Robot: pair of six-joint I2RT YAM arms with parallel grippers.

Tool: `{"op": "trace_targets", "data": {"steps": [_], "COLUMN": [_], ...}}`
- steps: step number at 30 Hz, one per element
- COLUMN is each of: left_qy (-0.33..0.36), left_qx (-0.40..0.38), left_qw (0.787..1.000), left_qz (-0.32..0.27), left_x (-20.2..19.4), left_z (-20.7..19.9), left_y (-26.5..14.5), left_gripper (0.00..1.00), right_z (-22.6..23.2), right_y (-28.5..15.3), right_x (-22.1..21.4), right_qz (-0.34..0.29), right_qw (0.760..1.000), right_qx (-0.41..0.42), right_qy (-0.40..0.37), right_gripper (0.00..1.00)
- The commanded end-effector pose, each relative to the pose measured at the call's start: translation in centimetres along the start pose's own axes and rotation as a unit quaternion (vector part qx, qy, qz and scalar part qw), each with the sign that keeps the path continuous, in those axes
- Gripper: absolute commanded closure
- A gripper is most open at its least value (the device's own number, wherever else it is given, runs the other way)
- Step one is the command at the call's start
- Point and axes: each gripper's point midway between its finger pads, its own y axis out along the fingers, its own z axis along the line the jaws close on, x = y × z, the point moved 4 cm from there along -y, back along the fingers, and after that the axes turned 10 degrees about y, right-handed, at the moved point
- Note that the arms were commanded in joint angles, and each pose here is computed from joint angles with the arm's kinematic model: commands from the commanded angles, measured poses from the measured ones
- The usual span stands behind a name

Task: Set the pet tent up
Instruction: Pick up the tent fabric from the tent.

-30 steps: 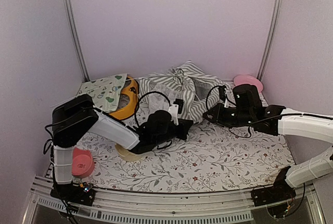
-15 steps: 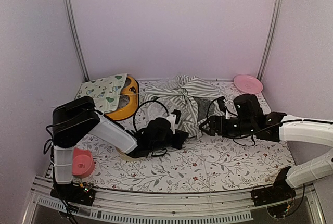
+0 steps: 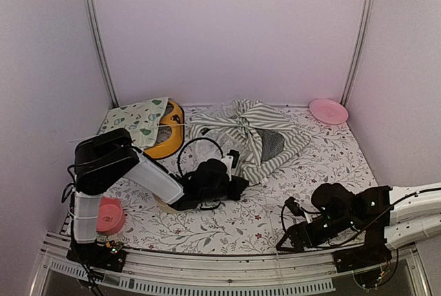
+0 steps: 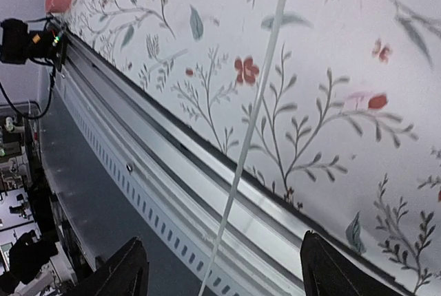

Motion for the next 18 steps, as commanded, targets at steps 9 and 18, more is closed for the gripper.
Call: {"op": "trace_targets", "data": {"steps": [9,18], "left_qy": [-0.002,0.004], "left_qx": [-0.009,-0.014], "left_qw": [1.000,0.999], "left_qz": [-0.015,-0.032], "left_x": [1.8,3.6], "left_z": [0.0,-0.4], "left_y": [-0.2,-0.9], "left_gripper": [1.00,1.00], "right_z": [-0.1,0.0], "right_y": [2.5,4.4], "right_x": [-9.9,-11.3], "right_qz": [0.148,0.187], "right_qw": [0.988,0.981], "right_qx": [-0.047,-0.057], "right_qy": [0.021,0.018], "right_gripper": [0.33,0.48]}}
